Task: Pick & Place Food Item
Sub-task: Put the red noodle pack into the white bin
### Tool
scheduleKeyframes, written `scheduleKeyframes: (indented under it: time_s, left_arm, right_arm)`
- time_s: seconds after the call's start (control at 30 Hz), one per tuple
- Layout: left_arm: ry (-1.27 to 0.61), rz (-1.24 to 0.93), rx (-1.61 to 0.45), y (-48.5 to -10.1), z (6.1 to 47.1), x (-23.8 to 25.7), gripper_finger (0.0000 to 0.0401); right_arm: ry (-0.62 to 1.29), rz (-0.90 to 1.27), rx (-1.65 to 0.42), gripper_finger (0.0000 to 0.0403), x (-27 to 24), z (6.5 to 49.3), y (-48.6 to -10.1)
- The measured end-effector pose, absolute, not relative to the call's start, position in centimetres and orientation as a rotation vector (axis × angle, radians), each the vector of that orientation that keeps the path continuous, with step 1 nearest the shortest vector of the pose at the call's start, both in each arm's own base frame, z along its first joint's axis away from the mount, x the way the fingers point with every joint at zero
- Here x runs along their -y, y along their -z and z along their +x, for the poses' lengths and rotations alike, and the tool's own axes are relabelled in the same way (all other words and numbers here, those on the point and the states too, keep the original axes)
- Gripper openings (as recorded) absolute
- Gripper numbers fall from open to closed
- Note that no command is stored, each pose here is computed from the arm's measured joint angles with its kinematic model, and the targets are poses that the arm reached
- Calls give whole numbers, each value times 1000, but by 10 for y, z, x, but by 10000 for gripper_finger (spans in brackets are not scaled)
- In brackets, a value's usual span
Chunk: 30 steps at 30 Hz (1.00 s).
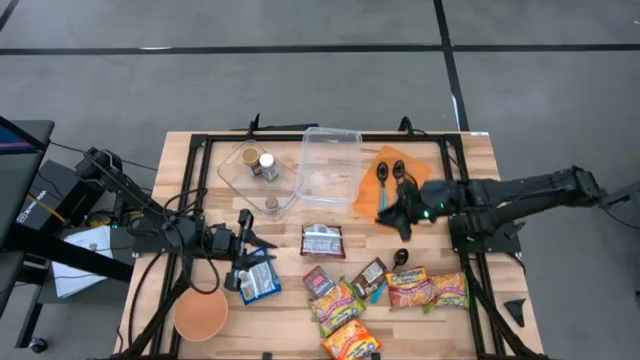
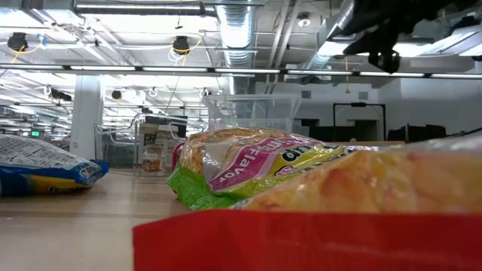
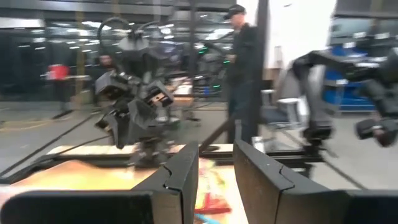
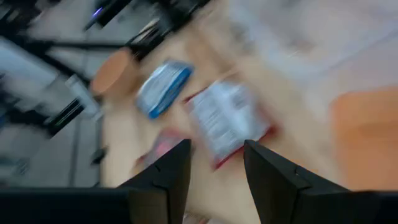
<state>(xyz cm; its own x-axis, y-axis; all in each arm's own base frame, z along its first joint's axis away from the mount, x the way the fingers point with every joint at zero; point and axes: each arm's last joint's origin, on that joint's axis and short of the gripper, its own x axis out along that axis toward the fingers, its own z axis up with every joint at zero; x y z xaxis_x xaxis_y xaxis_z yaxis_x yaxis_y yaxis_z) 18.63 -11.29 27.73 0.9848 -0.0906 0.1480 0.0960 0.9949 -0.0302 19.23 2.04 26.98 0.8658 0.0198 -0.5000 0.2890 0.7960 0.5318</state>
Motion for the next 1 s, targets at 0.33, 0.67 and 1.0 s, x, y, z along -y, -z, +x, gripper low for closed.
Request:
scheduleKeyframes:
  time_s: [0.33, 0.67, 1.0]
  left_arm:
    - [196, -28, 155, -278, 186, 116, 95]
    - [199, -28, 155, -278, 186, 116, 95]
    - [202, -26, 151, -277, 186, 116, 95]
  right_arm:
    - [24, 584, -579, 124, -68, 185, -265]
    - [20, 561, -609, 121, -70, 183, -262]
    - [-125, 707, -799, 120, -101, 174, -253]
